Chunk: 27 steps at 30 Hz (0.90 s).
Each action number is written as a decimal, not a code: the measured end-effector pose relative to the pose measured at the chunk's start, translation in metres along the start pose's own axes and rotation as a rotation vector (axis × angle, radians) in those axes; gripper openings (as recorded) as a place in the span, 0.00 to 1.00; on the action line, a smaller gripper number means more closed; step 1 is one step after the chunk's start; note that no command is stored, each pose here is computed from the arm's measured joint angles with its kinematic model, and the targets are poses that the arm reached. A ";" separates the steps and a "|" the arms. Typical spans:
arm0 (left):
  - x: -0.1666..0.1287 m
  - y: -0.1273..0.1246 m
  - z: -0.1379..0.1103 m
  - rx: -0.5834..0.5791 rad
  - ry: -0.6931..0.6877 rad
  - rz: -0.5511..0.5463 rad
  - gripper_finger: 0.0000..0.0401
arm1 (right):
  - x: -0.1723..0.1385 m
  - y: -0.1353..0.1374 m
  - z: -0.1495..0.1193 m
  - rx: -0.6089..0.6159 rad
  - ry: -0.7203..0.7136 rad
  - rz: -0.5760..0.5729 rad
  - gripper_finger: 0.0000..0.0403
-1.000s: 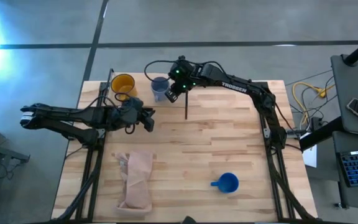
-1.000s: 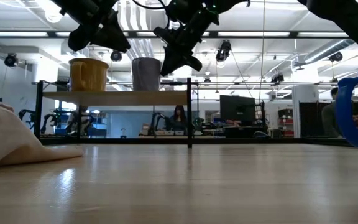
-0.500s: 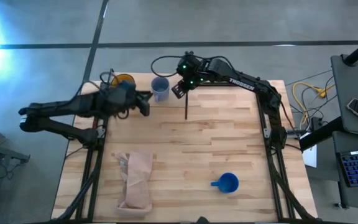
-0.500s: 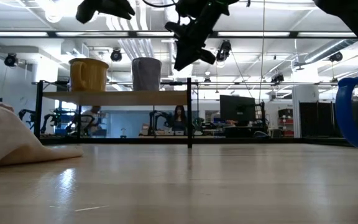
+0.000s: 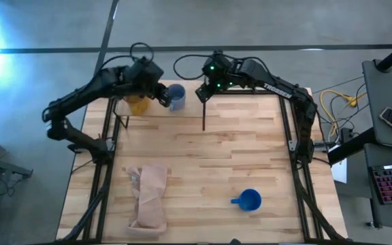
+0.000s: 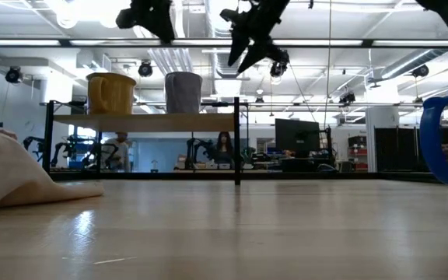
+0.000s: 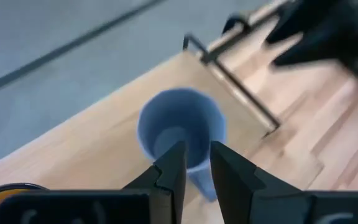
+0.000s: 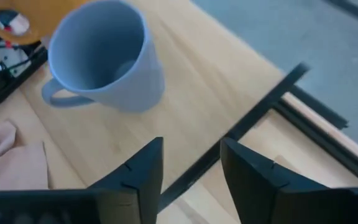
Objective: Stack small to large cups/mugs on shelf
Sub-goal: Put the light blue mug on the shelf
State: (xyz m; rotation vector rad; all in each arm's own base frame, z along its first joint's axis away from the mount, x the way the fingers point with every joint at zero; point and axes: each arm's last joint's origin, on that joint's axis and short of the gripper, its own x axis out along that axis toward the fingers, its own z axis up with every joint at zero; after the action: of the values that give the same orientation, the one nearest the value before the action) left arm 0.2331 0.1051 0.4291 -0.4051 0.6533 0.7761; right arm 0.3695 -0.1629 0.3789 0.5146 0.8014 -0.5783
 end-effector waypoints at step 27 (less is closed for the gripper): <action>0.073 0.037 0.027 -0.036 0.307 0.074 0.38 | -0.050 -0.009 -0.010 0.009 -0.061 -0.113 0.47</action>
State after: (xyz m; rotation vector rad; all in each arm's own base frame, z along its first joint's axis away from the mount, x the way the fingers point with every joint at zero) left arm 0.2551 0.1816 0.3959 -0.5414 0.9463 0.8041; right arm 0.3303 -0.1498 0.4104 0.4598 0.7733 -0.6990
